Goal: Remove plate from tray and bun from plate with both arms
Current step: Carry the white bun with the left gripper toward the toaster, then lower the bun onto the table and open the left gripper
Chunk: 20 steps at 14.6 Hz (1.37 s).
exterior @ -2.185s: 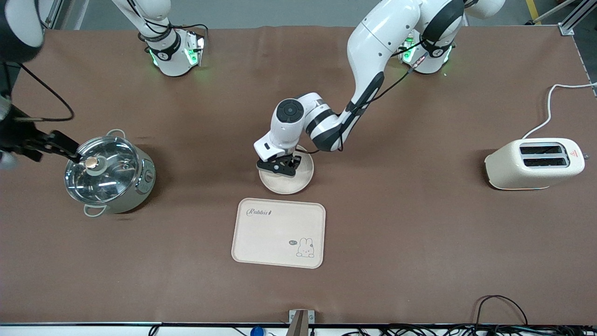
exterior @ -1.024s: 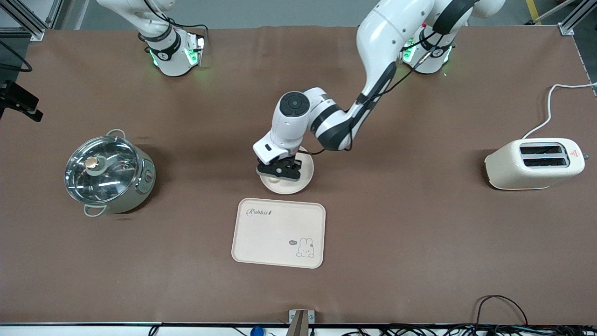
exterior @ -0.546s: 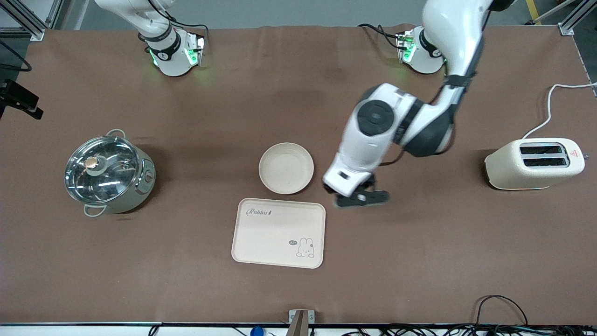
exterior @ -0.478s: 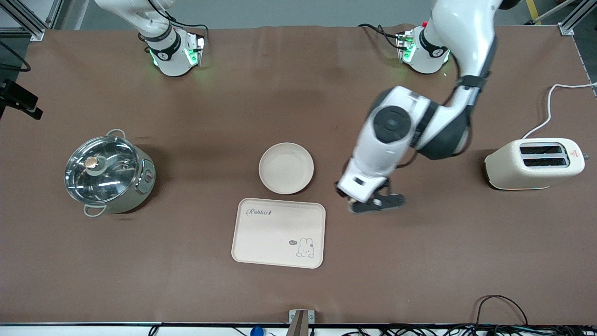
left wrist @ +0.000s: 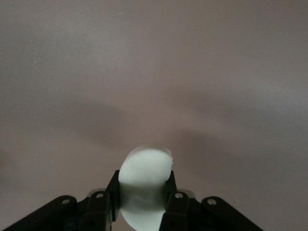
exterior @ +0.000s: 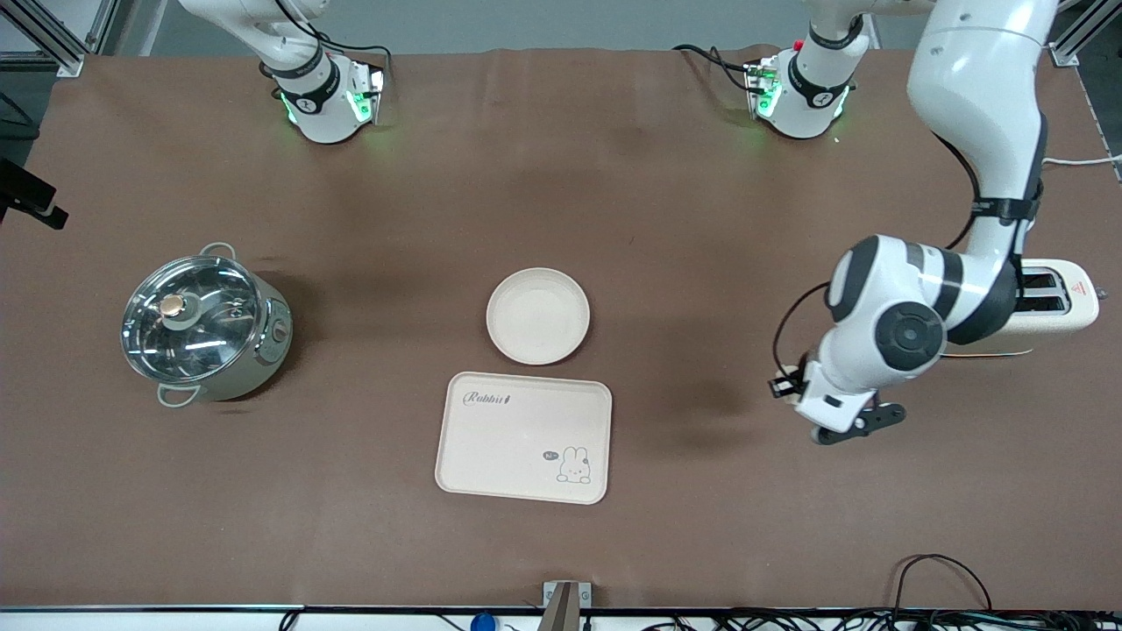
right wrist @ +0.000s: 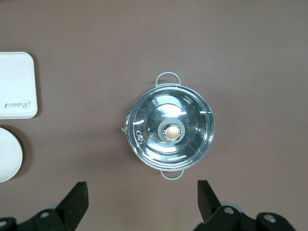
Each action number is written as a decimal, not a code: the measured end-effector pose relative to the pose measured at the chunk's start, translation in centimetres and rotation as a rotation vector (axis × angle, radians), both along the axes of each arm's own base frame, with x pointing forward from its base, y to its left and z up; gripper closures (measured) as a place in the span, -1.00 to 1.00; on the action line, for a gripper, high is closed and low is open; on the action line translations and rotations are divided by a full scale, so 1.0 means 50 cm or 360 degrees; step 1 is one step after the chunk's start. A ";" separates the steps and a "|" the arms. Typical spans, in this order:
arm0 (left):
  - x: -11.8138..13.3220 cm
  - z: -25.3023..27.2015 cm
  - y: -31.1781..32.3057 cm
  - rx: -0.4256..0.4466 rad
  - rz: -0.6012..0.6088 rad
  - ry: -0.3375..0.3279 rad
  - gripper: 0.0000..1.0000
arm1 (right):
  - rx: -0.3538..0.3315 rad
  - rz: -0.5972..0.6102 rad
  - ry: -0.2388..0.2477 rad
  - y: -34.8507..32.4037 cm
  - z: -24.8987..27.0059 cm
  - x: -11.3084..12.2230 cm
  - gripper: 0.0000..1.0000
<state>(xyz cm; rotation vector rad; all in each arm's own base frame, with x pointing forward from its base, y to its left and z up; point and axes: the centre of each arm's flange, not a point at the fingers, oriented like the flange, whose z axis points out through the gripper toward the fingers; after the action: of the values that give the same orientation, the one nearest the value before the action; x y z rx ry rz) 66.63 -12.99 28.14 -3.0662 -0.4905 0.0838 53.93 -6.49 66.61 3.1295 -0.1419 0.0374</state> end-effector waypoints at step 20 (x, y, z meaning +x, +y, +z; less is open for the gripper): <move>0.016 0.317 0.071 0.0019 -0.0073 -0.0233 -1.00 | 0.0001 0.0163 0.0015 0.026 -0.008 0.003 -1.00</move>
<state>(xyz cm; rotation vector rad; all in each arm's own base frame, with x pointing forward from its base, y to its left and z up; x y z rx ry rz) 67.43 -9.45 43.97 -3.0843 -0.4247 -0.1454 54.07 -5.21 66.19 3.1340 0.0184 0.0232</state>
